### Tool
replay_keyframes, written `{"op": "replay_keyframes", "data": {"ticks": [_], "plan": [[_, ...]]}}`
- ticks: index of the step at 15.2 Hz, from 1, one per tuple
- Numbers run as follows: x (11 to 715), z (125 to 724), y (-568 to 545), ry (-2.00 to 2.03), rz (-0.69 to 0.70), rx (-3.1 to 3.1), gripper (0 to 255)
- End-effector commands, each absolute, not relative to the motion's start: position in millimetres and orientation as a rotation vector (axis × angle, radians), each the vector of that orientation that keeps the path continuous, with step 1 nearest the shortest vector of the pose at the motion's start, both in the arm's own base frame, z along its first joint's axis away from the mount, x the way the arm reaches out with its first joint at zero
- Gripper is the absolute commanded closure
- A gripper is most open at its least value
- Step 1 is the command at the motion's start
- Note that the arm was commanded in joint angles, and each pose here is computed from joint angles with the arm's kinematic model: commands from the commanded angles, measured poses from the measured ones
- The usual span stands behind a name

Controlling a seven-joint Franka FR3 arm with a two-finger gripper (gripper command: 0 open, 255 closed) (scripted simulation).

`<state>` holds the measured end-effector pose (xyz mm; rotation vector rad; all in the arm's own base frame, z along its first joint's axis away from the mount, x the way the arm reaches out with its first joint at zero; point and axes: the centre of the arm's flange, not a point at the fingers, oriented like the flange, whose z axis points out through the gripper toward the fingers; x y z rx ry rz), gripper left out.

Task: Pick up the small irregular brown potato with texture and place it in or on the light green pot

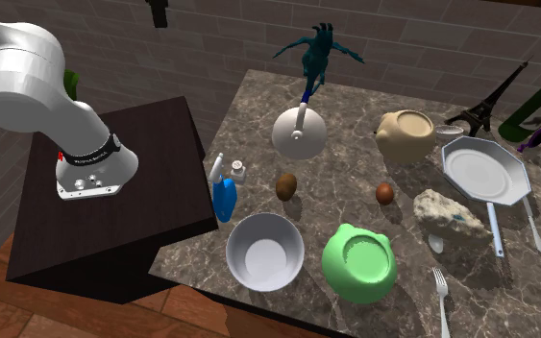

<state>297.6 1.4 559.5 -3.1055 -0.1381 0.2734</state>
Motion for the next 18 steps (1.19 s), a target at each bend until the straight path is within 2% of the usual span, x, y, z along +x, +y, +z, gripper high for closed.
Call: {"op": "replay_keyframes", "data": {"ticks": [1,18], "plan": [[298,560,1,-0.138,0.273,-3.105,0],[376,376,-95,-0.419,0.226,-3.081,0]]}}
